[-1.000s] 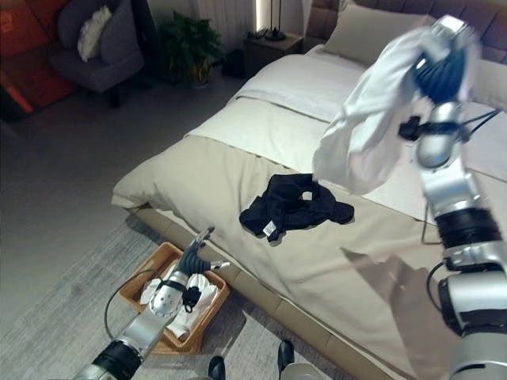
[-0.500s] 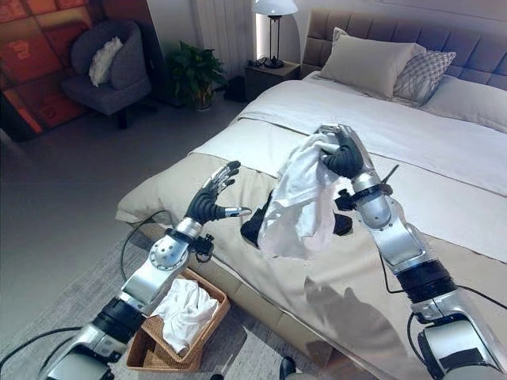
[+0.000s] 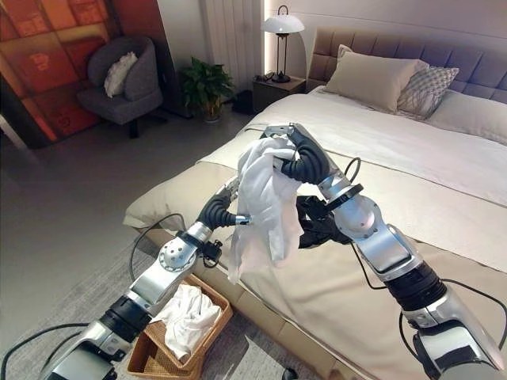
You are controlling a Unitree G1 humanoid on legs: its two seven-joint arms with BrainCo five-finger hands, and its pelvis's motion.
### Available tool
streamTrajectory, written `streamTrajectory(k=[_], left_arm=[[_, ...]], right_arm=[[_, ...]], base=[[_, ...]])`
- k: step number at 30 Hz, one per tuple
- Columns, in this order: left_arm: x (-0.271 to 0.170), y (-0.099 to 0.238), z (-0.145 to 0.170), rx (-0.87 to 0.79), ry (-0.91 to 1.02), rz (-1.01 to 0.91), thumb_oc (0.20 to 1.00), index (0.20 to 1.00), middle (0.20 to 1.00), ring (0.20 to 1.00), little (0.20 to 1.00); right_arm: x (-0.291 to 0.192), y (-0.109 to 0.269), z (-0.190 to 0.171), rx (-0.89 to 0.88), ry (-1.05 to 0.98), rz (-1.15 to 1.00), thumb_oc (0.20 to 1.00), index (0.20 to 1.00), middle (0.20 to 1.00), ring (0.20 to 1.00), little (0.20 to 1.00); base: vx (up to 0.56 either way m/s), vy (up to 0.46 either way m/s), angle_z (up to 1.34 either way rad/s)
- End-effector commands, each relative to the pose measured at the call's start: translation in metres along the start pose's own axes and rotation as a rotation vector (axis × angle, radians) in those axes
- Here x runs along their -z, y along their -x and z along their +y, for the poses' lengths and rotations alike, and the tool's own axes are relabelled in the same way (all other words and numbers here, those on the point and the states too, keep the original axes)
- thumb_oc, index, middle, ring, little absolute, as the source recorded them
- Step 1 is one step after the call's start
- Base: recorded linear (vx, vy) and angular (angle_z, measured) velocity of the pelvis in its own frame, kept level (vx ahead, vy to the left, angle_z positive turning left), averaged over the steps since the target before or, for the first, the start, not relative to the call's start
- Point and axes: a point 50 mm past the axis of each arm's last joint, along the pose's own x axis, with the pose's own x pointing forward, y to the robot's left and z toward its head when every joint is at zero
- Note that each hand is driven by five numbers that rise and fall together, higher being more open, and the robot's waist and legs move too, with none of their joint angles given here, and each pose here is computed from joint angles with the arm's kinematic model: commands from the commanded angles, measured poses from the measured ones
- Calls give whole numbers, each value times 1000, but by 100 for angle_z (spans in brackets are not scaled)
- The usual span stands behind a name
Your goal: Pick up clothes into the bucket
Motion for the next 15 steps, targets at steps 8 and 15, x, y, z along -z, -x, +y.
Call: streamTrajectory(k=[8, 15], left_arm=[[-15, -26, -12, 175, 129, -20, 1000, 1000, 1000, 1000, 1000], [0, -22, -31, 226, 422, 26, 1000, 1000, 1000, 1000, 1000]], right_arm=[[-59, -28, 2, -11, -107, -311, 200, 200, 200, 200, 200], [-61, -28, 10, -36, -174, -326, 200, 200, 200, 200, 200]], base=[[1, 5, -3], [15, 9, -4]])
